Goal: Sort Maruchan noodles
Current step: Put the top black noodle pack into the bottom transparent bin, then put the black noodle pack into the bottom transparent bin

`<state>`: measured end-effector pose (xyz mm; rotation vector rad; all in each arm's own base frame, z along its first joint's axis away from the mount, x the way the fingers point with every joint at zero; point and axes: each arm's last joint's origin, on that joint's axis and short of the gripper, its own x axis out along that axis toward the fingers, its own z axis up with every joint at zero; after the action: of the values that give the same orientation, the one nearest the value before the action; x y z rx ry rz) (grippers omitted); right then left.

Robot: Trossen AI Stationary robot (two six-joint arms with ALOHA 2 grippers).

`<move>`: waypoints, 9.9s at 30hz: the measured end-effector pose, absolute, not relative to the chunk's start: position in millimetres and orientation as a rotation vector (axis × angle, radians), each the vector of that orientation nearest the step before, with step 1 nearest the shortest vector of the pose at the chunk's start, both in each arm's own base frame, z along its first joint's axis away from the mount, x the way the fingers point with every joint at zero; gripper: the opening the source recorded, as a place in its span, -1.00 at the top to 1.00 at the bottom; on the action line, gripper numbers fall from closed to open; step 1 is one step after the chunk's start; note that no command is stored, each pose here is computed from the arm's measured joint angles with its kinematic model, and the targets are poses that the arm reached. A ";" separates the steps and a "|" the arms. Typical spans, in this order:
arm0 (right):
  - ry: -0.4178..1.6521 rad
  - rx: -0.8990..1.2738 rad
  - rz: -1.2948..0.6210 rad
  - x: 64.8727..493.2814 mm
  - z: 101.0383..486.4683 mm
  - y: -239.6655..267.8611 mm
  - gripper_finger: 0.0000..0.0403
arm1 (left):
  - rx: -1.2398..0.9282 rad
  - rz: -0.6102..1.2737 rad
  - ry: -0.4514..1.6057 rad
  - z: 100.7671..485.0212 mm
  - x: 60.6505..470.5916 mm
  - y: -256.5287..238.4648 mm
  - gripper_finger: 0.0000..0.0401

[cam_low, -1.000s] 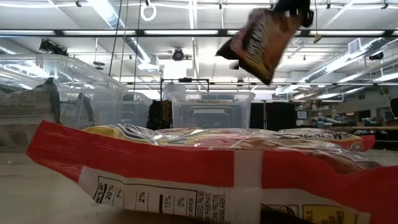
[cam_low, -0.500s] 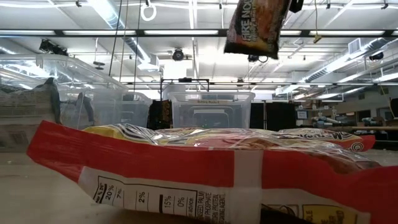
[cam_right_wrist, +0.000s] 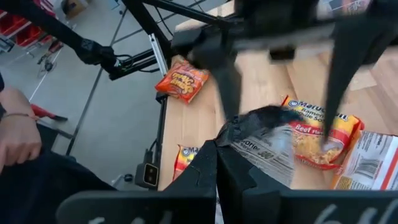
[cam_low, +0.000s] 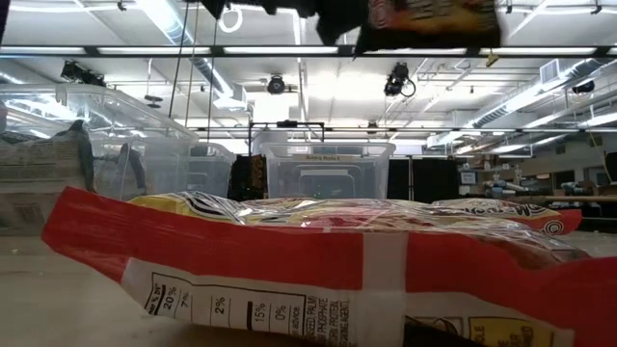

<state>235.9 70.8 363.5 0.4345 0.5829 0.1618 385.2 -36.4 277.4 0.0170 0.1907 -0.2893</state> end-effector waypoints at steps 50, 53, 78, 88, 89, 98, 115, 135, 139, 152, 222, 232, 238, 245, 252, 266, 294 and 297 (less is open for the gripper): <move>0.237 -0.008 -0.436 241.9 393.5 -44.2 -0.07 | -1.076 0.581 0.588 357.2 173.4 -18.5 0.60; 0.291 -0.047 -0.405 249.3 384.8 -54.0 -0.07 | -1.272 0.595 0.592 361.3 153.1 -27.2 0.60; 0.402 -0.015 -0.189 265.5 357.1 -96.0 -0.07 | -1.794 1.336 0.580 342.2 101.9 -5.6 0.58; 0.422 0.031 -0.212 245.0 363.1 -104.3 -0.07 | -1.792 1.587 0.613 327.3 132.4 10.2 0.58; 0.426 0.030 -0.211 243.1 363.8 -103.4 -0.07 | -1.802 1.601 0.632 325.7 135.5 11.3 0.58; 0.465 0.034 -0.195 228.5 368.0 -93.4 -0.07 | -1.923 1.602 0.709 300.8 155.4 22.5 0.58; 0.469 0.032 -0.159 226.1 367.1 -82.5 -0.07 | -2.045 1.893 0.420 228.4 156.4 62.2 0.58; 0.470 0.108 -0.133 228.9 347.2 -77.0 -0.07 | -1.917 1.914 0.103 225.2 151.9 103.6 -0.13; 0.465 0.088 -0.136 231.7 347.9 -71.1 -0.07 | -1.846 1.920 0.047 225.9 152.1 105.7 -0.20; 0.445 0.041 -0.138 235.8 350.0 -62.1 -0.07 | -1.752 1.871 0.193 244.6 152.3 104.1 -0.21; 1.749 -0.500 0.242 176.4 140.8 252.0 0.69 | -0.647 0.101 0.167 352.2 164.5 -75.0 -0.21; 1.439 -0.124 0.016 179.6 237.9 205.5 0.96 | -0.547 0.140 -0.059 373.6 170.2 -72.1 -0.21; 1.076 0.211 -0.026 169.1 308.7 159.3 0.97 | -0.479 0.175 -0.117 374.9 183.7 -78.0 -0.21; 0.583 0.520 0.056 153.0 375.1 125.4 0.98 | -0.465 0.240 -0.123 361.4 213.8 -85.3 -0.27; 0.257 0.595 0.058 149.8 410.6 108.9 0.98 | -0.262 0.295 -0.166 350.4 246.1 -87.3 -0.46; -0.176 0.626 0.072 162.7 454.9 93.1 0.98 | 0.525 0.348 -0.343 331.2 298.9 -84.8 -0.55; -0.398 0.429 -0.069 220.2 457.2 70.8 0.98 | 0.175 0.264 -0.645 374.5 403.7 -46.4 -0.55; -0.424 0.415 -0.069 219.0 459.9 70.2 0.98 | 0.165 0.263 -0.674 381.6 402.8 -46.7 -0.55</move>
<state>219.0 70.2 459.9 0.4149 -0.4245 -0.0693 402.8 -46.7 381.6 0.1648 -0.6740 0.2632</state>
